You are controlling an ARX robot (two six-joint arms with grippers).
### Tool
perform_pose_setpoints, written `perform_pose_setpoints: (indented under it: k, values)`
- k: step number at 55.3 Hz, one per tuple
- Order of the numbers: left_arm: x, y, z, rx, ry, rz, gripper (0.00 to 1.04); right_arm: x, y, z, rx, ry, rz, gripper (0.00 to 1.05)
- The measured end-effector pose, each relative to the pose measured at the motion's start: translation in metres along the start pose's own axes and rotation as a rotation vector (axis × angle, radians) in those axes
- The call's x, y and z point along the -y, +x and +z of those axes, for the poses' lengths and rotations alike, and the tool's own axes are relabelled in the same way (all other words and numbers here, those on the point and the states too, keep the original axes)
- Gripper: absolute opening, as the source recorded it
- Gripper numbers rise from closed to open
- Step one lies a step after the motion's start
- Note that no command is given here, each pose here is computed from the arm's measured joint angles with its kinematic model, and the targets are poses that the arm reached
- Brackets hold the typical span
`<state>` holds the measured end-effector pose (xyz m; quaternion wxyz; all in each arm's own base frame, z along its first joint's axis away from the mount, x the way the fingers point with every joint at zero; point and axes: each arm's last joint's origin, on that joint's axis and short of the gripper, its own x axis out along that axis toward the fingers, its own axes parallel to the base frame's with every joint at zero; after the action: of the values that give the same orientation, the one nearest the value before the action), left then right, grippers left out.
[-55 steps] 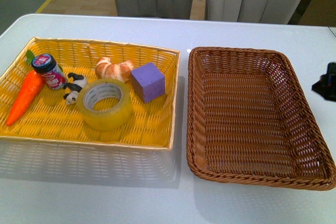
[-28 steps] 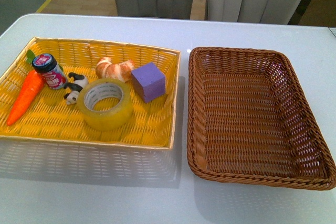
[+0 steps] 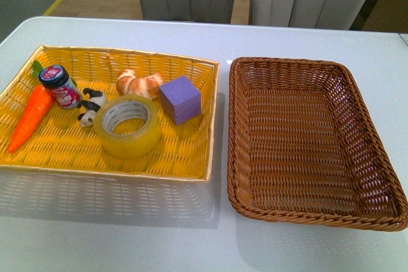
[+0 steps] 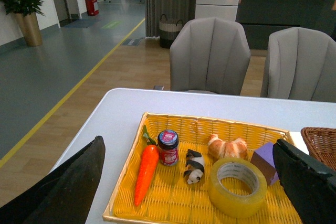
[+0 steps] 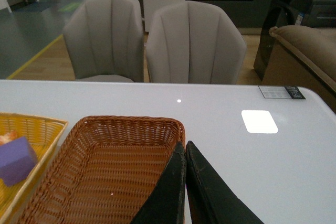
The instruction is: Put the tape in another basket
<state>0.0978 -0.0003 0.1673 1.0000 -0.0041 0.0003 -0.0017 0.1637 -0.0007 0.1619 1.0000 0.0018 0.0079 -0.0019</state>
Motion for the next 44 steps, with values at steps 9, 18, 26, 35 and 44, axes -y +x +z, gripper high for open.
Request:
perform_pose_setpoints:
  k: [9,18,26,35,44]
  values:
    - [0.000,0.000,0.000,0.000,0.000,0.000,0.96,0.000,-0.012,0.000,0.000,0.000,0.000,0.02]
    - [0.000,0.000,0.000,0.000,0.000,0.000,0.96,0.000,-0.019,0.004,0.014,0.000,0.000,0.02]
    - [0.000,0.000,0.000,0.000,0.000,0.000,0.96,0.000,-0.026,0.008,0.024,0.000,0.000,0.02]
    - [0.000,0.000,0.000,0.000,0.000,0.000,0.96,0.000,-0.034,0.010,0.032,0.000,0.001,0.02]
    - [0.000,0.000,0.000,0.000,0.000,0.000,0.96,0.000,-0.040,0.011,0.037,0.000,0.001,0.02]
